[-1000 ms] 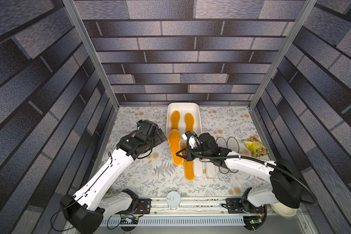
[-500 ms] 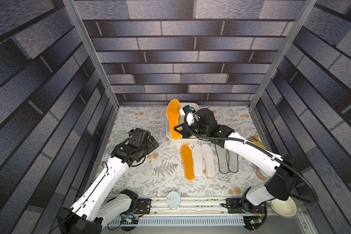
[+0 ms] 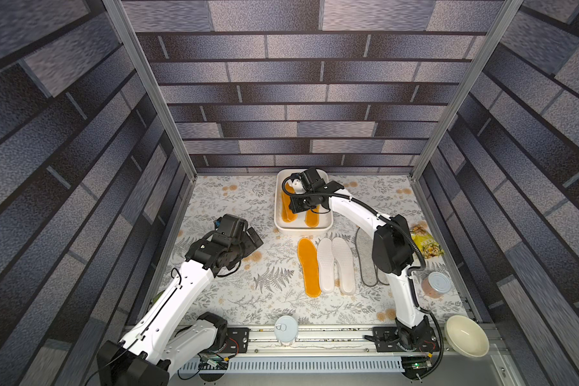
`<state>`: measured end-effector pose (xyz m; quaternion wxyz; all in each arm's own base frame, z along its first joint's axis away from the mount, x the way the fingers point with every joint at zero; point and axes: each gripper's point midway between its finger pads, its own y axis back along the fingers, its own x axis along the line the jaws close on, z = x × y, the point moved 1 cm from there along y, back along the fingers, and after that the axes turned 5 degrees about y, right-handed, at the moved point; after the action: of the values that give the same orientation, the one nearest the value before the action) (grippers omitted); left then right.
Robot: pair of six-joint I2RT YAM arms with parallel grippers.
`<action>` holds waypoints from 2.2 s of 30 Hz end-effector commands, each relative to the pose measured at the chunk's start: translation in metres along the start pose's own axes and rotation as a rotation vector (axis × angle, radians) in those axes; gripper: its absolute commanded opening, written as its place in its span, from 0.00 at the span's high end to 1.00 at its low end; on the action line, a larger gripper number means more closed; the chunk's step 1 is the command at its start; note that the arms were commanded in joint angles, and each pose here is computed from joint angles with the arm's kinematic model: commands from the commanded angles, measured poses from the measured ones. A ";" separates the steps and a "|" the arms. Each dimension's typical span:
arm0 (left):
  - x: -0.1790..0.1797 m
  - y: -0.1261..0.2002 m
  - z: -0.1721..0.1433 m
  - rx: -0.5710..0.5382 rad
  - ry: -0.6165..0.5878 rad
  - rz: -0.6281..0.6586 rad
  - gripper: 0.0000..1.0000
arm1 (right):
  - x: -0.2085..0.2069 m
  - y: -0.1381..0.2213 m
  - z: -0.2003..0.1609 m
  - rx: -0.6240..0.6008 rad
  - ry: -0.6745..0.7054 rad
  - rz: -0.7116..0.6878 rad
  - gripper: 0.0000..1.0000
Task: Put the insoles into the storage box
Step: Place the insole in the storage box.
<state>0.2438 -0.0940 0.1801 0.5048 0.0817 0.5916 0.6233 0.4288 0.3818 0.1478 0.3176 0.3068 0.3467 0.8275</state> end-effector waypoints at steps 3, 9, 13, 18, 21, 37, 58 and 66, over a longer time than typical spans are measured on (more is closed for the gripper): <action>0.001 -0.004 -0.003 0.017 0.012 -0.020 0.00 | -0.006 -0.005 -0.001 0.041 -0.010 -0.028 1.00; 0.001 -0.005 -0.002 0.019 0.021 -0.025 0.00 | -0.012 -0.021 0.001 0.028 -0.104 0.008 1.00; 0.001 -0.006 -0.003 0.027 0.021 -0.027 0.00 | -0.014 -0.031 0.002 0.020 -0.137 0.014 1.00; -0.003 -0.011 -0.005 0.044 0.026 -0.056 0.00 | -0.017 -0.040 0.007 0.001 -0.179 0.044 1.00; -0.004 -0.012 -0.005 0.047 0.026 -0.056 0.00 | -0.020 -0.041 0.010 -0.010 -0.184 0.039 1.00; -0.006 -0.013 -0.001 0.049 0.037 -0.070 0.00 | -0.030 -0.062 0.007 0.006 -0.253 0.070 0.98; -0.010 -0.016 0.001 0.068 0.034 -0.080 0.00 | -0.041 -0.049 0.004 0.030 -0.306 0.053 0.47; -0.011 -0.018 -0.001 0.076 0.029 -0.092 0.00 | -0.053 -0.035 0.016 0.004 -0.304 0.017 0.36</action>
<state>0.2586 -0.1052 0.1725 0.5149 0.0589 0.6252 0.5836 0.4728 0.3751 0.0726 0.3469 0.4498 0.3185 0.7588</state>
